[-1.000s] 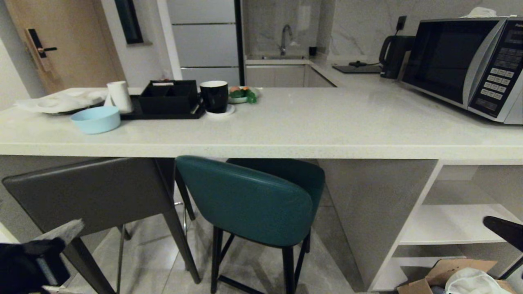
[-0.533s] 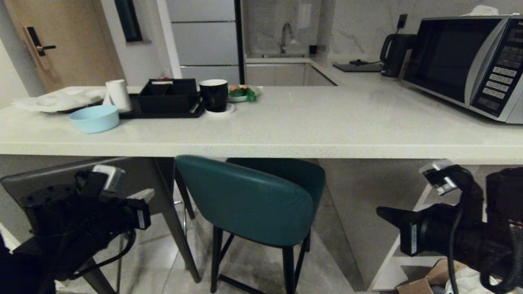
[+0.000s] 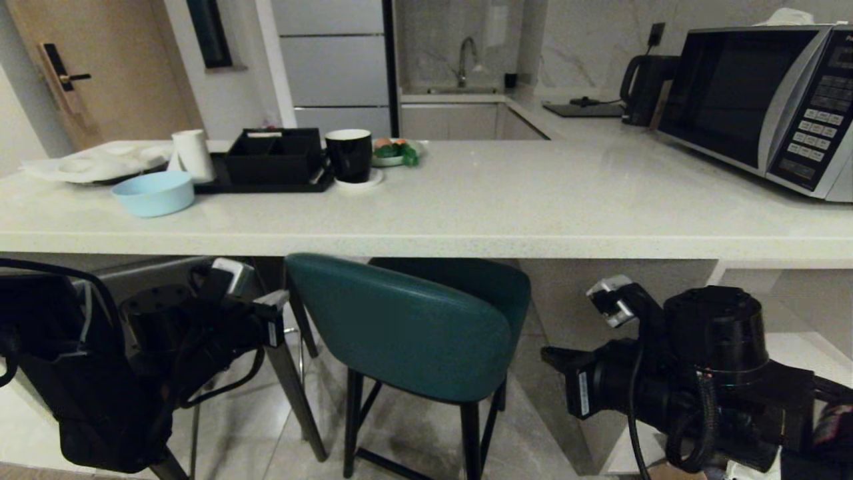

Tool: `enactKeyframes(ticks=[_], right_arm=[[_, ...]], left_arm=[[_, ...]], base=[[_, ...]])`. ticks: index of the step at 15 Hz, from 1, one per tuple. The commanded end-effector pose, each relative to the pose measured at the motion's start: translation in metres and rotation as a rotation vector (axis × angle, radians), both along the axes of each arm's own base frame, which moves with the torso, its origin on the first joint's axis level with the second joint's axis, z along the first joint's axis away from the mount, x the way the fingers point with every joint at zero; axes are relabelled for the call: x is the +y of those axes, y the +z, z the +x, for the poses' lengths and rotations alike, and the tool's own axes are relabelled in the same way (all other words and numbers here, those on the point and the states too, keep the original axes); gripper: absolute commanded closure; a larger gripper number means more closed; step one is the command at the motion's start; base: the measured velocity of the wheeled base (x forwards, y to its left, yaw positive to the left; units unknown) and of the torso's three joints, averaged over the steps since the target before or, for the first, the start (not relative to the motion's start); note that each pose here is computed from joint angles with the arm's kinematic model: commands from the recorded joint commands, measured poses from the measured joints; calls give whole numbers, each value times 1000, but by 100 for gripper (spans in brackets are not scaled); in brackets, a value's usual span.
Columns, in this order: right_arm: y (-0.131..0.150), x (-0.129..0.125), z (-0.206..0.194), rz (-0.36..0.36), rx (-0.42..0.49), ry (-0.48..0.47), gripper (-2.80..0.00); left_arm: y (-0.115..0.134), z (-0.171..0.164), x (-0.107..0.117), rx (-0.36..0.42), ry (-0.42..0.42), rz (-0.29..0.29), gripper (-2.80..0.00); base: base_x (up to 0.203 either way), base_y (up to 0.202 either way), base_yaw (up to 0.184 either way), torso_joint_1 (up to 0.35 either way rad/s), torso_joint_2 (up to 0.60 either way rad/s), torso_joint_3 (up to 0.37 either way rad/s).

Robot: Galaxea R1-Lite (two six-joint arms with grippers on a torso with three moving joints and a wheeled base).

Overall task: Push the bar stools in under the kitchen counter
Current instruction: Pull the blue chair out from under the dining table

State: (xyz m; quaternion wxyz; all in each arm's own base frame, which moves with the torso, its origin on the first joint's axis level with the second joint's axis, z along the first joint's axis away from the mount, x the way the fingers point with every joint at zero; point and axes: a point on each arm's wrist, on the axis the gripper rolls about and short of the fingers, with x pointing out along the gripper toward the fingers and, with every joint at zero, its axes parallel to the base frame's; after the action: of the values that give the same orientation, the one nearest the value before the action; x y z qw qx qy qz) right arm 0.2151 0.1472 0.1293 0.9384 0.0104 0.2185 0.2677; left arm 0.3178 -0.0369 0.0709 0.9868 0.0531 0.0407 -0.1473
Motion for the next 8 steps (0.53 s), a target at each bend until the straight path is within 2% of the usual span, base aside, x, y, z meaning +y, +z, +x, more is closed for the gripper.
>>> enactKeyframes(ticks=[1,5,8], right_arm=[[-6,8,6,-9,14,10,0],[-9,19,3,-21,19,45,0],[-13,18,2,-28,30,45,0]], left_arm=[[-9,6,2,12,2,8,0],[-16,32,7,-30,3,33,0],[-11,51,1,-70,-12,32,0]], base=[[0,0,0,0,0,0],[0,0,0,0,0,0],[0,0,0,0,0,0]])
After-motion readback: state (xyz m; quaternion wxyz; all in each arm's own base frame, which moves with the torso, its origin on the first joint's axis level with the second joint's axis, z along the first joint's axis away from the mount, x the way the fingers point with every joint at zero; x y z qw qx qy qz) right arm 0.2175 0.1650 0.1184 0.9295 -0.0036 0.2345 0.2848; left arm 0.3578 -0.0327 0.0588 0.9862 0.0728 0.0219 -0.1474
